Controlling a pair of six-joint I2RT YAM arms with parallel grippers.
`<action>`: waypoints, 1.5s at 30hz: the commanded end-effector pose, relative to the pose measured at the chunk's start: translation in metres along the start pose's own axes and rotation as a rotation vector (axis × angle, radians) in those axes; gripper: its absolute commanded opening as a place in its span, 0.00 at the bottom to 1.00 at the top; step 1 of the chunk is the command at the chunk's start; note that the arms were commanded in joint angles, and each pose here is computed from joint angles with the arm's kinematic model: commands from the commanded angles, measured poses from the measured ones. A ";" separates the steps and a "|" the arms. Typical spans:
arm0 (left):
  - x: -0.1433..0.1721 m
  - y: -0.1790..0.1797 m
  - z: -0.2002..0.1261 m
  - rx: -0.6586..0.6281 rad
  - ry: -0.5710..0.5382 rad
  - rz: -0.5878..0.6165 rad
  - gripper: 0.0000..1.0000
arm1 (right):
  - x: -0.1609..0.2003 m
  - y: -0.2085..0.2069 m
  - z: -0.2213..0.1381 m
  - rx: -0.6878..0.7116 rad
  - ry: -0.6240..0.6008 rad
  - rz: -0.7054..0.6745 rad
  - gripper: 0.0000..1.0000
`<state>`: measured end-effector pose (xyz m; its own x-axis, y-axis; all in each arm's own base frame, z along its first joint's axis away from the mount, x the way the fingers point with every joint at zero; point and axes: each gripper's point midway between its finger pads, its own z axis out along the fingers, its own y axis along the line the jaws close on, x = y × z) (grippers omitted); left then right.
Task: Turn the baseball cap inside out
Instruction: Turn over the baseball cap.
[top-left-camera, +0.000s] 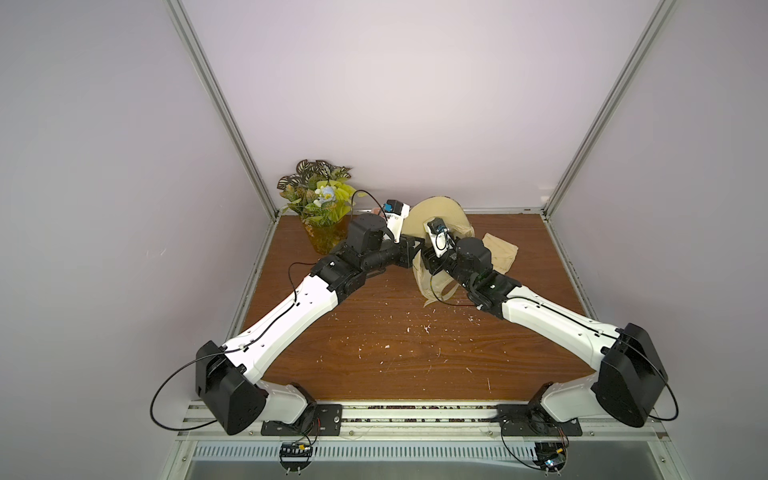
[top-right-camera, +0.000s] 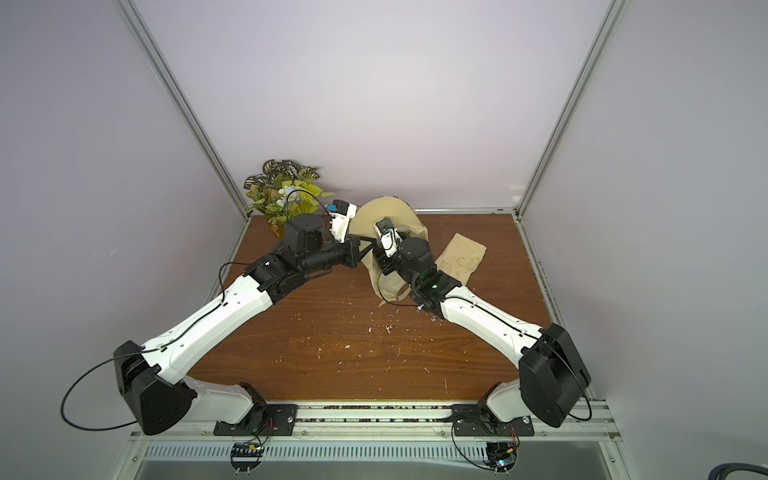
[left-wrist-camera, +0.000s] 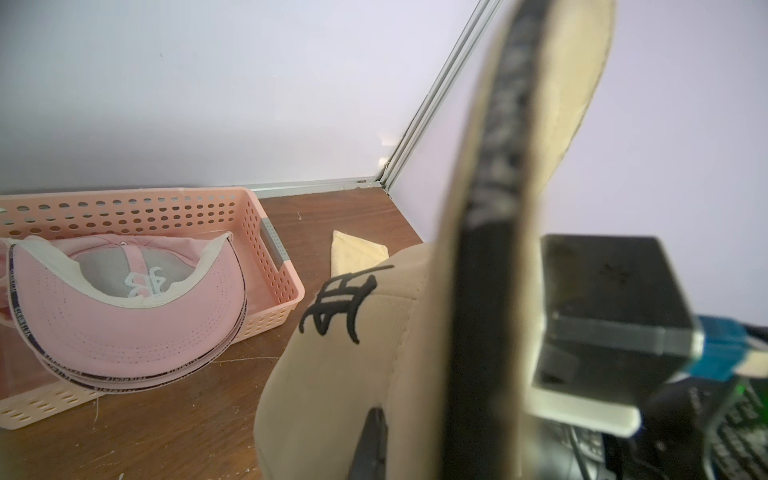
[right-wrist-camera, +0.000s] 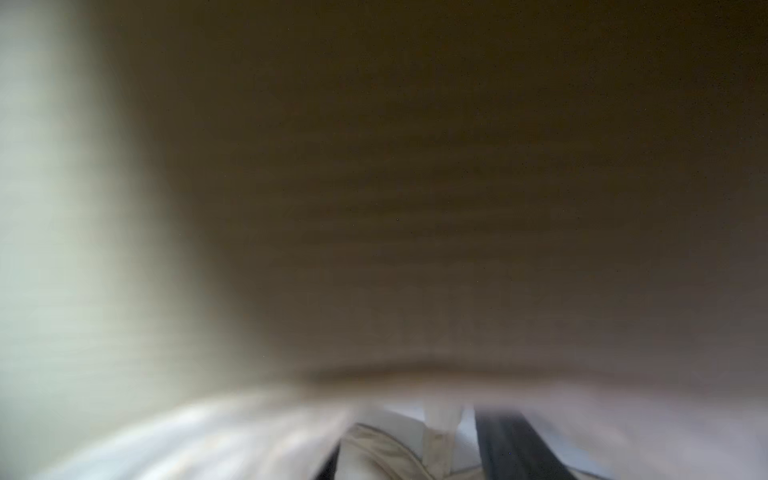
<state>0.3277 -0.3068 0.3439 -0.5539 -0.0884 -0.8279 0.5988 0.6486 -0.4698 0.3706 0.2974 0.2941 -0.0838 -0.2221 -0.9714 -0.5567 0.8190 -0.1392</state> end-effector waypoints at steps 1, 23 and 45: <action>-0.021 -0.025 -0.013 0.078 -0.063 0.018 0.00 | -0.028 -0.015 -0.013 0.081 -0.105 0.049 0.57; -0.025 -0.015 -0.017 0.016 -0.088 0.015 0.00 | 0.084 -0.082 -0.039 0.541 0.227 0.060 0.57; -0.020 -0.026 -0.014 0.087 -0.069 0.023 0.00 | -0.019 -0.015 -0.037 0.059 -0.078 0.024 0.59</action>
<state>0.3262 -0.3083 0.3471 -0.5533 -0.0965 -0.8274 0.6029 0.6389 -0.4777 0.3450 0.2649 0.2877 -0.0994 -0.2477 -0.9637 -0.5138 0.8422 -0.1635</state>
